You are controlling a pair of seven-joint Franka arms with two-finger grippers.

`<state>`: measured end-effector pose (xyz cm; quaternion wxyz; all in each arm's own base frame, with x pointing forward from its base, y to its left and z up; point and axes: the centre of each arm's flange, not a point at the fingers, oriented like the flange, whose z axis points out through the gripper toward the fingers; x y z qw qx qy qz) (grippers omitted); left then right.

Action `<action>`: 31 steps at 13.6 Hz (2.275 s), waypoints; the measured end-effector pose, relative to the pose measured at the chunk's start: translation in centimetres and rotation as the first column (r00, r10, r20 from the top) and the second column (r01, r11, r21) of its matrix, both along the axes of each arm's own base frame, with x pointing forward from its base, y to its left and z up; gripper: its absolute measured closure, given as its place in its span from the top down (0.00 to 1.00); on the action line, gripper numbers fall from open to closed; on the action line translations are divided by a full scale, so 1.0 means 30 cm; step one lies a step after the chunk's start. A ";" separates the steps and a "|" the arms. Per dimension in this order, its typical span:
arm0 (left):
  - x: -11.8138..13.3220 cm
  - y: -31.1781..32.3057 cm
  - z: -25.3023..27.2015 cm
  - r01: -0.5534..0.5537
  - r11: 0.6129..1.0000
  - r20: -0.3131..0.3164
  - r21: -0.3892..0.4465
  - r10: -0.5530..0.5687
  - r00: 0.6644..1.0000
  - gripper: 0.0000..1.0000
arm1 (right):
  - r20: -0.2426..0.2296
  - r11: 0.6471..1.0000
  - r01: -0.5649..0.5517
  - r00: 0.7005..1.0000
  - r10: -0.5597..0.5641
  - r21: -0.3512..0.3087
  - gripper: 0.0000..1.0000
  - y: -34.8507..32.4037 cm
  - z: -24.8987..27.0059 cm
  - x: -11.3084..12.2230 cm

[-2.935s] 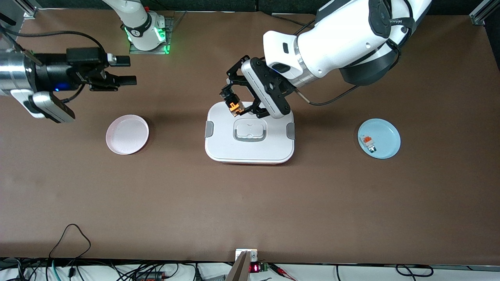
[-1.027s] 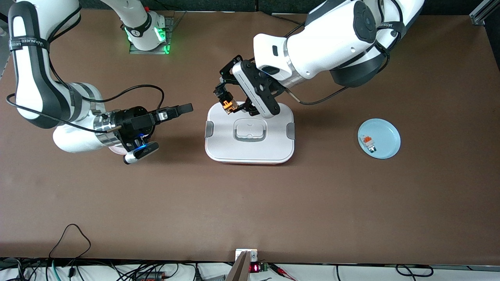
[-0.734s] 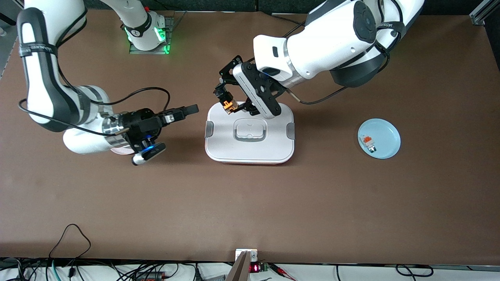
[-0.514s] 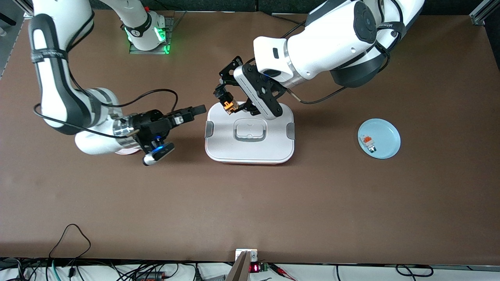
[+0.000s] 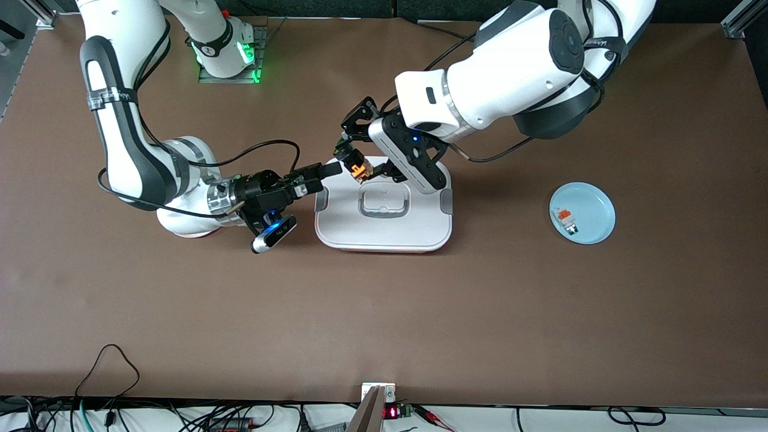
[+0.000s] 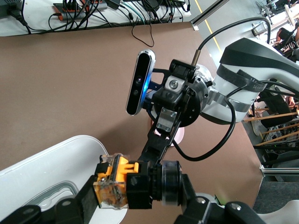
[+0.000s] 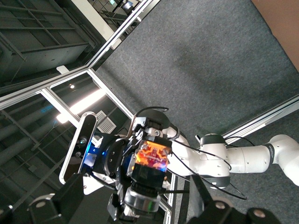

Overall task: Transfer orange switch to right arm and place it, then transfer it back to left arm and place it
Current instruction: 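Grasp the switch with the right gripper from the left gripper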

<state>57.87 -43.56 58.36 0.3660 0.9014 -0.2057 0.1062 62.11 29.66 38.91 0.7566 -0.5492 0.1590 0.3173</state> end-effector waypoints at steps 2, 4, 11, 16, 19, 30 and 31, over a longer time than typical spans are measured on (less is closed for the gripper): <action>0.000 0.000 0.000 0.000 1.000 0.000 0.000 0.000 1.000 0.72 | -0.001 1.000 -0.002 1.000 0.002 -0.001 1.00 0.009 -0.001 -0.003; 0.000 0.000 0.000 0.000 1.000 0.000 0.000 0.000 1.000 0.72 | -0.002 1.000 0.000 1.000 0.000 0.001 1.00 0.009 0.000 -0.003; 0.000 0.000 0.000 0.000 1.000 0.000 0.000 0.000 1.000 0.72 | -0.057 0.997 0.029 0.998 -0.026 0.066 1.00 0.079 -0.019 -0.035; 0.001 0.001 0.000 -0.006 1.000 -0.005 0.000 0.006 1.000 0.72 | -0.078 0.995 0.058 0.996 -0.052 0.078 0.99 0.111 -0.020 -0.038; 0.006 0.006 -0.004 -0.011 1.000 -0.006 0.002 0.011 1.000 0.72 | -0.084 0.994 0.061 0.995 -0.054 0.085 0.93 0.140 -0.019 -0.049; 0.019 0.017 0.000 -0.008 1.000 0.025 0.005 0.008 1.000 0.72 | 0.027 0.989 0.115 0.993 -0.118 0.088 0.46 0.143 -0.043 -0.053; 0.019 0.017 0.000 -0.005 1.000 0.027 0.005 0.005 1.000 0.72 | 0.034 0.989 0.118 0.992 -0.121 0.089 0.46 0.143 -0.043 -0.053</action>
